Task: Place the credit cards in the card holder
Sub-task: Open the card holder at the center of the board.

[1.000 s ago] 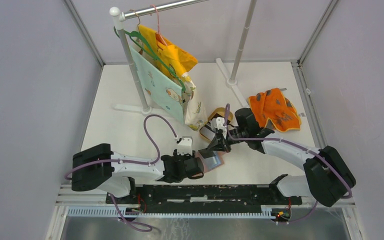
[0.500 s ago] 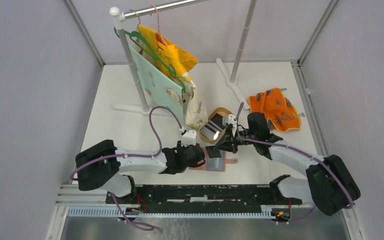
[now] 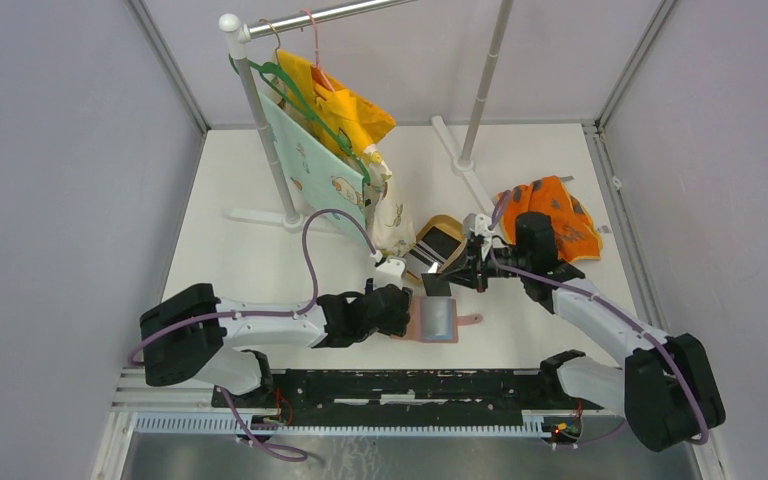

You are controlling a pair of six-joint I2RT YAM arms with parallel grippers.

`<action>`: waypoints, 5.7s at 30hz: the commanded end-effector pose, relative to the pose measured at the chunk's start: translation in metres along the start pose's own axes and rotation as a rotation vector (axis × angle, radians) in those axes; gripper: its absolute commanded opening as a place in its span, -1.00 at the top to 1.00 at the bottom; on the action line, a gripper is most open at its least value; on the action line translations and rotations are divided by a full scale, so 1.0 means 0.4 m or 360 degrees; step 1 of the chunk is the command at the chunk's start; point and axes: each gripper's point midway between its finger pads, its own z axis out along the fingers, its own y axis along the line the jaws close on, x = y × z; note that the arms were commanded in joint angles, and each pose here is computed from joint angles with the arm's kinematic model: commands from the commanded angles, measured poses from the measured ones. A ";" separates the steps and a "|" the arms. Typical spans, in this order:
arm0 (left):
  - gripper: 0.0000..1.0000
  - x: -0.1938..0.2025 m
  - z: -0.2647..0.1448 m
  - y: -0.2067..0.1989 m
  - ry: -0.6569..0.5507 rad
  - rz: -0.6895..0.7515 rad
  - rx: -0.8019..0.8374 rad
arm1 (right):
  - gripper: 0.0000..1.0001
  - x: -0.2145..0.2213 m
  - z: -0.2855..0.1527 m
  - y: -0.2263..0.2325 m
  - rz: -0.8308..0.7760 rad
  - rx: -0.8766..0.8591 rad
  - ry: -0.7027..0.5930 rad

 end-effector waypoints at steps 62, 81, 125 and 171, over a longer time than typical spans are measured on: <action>0.71 -0.029 0.024 -0.170 -0.0104 -0.0103 0.0376 | 1.00 0.122 0.019 -0.050 0.0767 0.0427 -0.0042; 0.74 0.018 0.065 -0.098 -0.0015 -0.0177 0.0329 | 1.00 0.036 -0.032 -0.038 0.0576 0.0280 -0.0177; 0.06 -0.091 0.005 -0.151 -0.0187 -0.0420 0.1242 | 1.00 0.075 0.034 0.026 0.0795 -0.0227 -0.0164; 0.96 -0.058 0.044 -0.151 -0.0145 -0.0255 0.1343 | -0.28 0.151 0.026 -0.026 -0.0012 -0.0132 0.0319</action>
